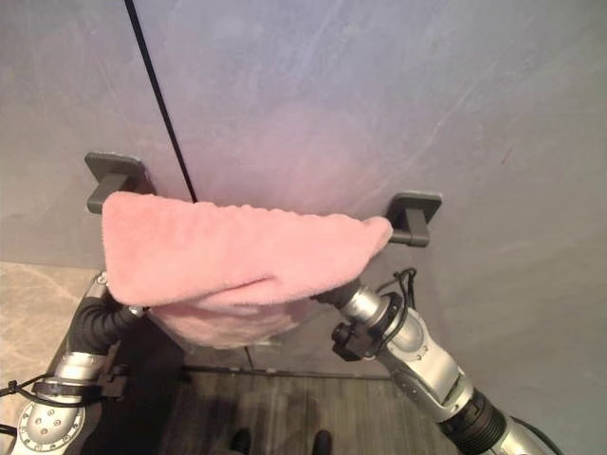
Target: Put brush and paste in cup on sink, flatten towel.
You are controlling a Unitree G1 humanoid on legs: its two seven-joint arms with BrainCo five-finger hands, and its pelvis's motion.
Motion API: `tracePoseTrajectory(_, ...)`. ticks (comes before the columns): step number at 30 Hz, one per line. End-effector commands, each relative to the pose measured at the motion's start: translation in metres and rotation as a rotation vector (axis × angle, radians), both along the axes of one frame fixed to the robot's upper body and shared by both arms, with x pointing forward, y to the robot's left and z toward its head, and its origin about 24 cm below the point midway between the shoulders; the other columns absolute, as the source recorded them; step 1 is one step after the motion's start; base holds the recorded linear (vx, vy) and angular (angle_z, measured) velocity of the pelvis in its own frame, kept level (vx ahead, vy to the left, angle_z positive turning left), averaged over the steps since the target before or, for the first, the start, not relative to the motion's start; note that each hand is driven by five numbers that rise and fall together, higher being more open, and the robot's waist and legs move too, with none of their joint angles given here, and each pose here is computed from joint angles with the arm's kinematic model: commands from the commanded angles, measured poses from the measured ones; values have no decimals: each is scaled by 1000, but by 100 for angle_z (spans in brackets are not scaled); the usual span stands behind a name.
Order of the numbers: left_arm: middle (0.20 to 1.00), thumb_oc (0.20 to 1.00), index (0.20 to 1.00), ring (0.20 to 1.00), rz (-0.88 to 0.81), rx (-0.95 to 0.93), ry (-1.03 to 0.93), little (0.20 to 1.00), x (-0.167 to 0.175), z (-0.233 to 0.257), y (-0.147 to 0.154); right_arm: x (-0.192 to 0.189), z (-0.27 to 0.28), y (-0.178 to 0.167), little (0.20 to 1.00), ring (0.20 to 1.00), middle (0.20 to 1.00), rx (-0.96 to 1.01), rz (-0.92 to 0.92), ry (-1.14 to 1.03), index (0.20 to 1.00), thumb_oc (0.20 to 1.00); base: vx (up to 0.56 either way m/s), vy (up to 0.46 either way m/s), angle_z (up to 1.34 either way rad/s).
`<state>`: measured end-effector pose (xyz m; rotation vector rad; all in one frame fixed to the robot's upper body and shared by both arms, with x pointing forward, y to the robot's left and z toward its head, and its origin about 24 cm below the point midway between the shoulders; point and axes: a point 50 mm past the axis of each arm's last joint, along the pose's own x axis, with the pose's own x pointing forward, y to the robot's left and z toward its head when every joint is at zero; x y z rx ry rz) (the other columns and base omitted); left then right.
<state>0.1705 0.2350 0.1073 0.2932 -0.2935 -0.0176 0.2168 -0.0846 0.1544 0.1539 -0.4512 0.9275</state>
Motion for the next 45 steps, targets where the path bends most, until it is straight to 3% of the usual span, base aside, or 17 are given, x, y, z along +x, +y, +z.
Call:
tracePoseTrajectory(1, 200, 200, 200, 200, -46, 71, -13, 200, 7, 0, 0, -1, -4, -11, 200, 200, 200, 20, -67, 1, 200, 200, 0, 0, 0)
tracePoseTrajectory(10, 200, 200, 200, 200, -60, 105, 172, 200, 8, -42, 0, -1, -75, -35, 200, 200, 200, -140, -225, 258, 200, 200, 28, 5, -5)
tracePoseTrajectory(11, 200, 200, 200, 200, -64, 118, 194, 200, 8, -47, 0, 0, -81, -38, 721, 721, 721, -172, -240, 270, 721, 721, 22, 1, -5)
tracePoseTrajectory(12, 200, 200, 200, 200, -62, 121, 218, 200, 8, -52, 1, 0, -84, -40, 1000, 1000, 1000, -183, -262, 277, 1000, 1000, 15, -1, -5)
tracePoseTrajectory(15, 200, 200, 200, 200, -58, 130, 245, 200, 10, -60, -1, 2, -100, -42, 1000, 1000, 1000, -201, -300, 337, 1000, 1000, 8, 4, -4)
tracePoseTrajectory(17, 266, 266, 266, 266, -54, 134, 255, 266, 10, -64, -1, 3, -103, -42, 1000, 1000, 1000, -204, -311, 349, 1000, 1000, 3, 2, -2)
tracePoseTrajectory(18, 416, 416, 416, 416, -50, 139, 265, 416, 10, -66, 0, 2, -107, -41, 1000, 1000, 1000, -190, -309, 376, 1000, 1000, 0, 0, 0)
tracePoseTrajectory(20, 564, 564, 564, 564, -43, 145, 285, 564, 10, -71, 0, 3, -115, -42, 1000, 1000, 1000, -194, -329, 413, 1000, 1000, 0, 0, 0)
tracePoseTrajectory(21, 875, 875, 875, 875, -38, 159, 294, 875, 11, -74, 0, 4, -120, -40, 1000, 1000, 1000, -186, -328, 439, 1000, 1000, 0, 0, 0)
tracePoseTrajectory(22, 1000, 1000, 1000, 1000, -28, 167, 307, 1000, 10, -77, 2, 5, -124, -40, 1000, 1000, 1000, -191, -338, 459, 1000, 1000, 0, 0, 0)
tracePoseTrajectory(31, 1000, 1000, 1000, 1000, 28, 219, 365, 1000, 2, -89, 14, 6, -140, -45, 1000, 1000, 1000, -225, -391, 513, 1000, 1000, 0, 0, 0)
tracePoseTrajectory(41, 1000, 1000, 1000, 1000, 107, 294, 426, 1000, -13, -95, 38, -11, -162, -96, 1000, 1000, 1000, -279, -617, 598, 1000, 1000, -18, 3, 8)
tracePoseTrajectory(45, 1000, 1000, 1000, 1000, 101, 188, 639, 1000, -23, -142, 31, -20, -195, -108, 1000, 1000, 1000, -410, -708, 698, 1000, 1000, -22, 10, 4)
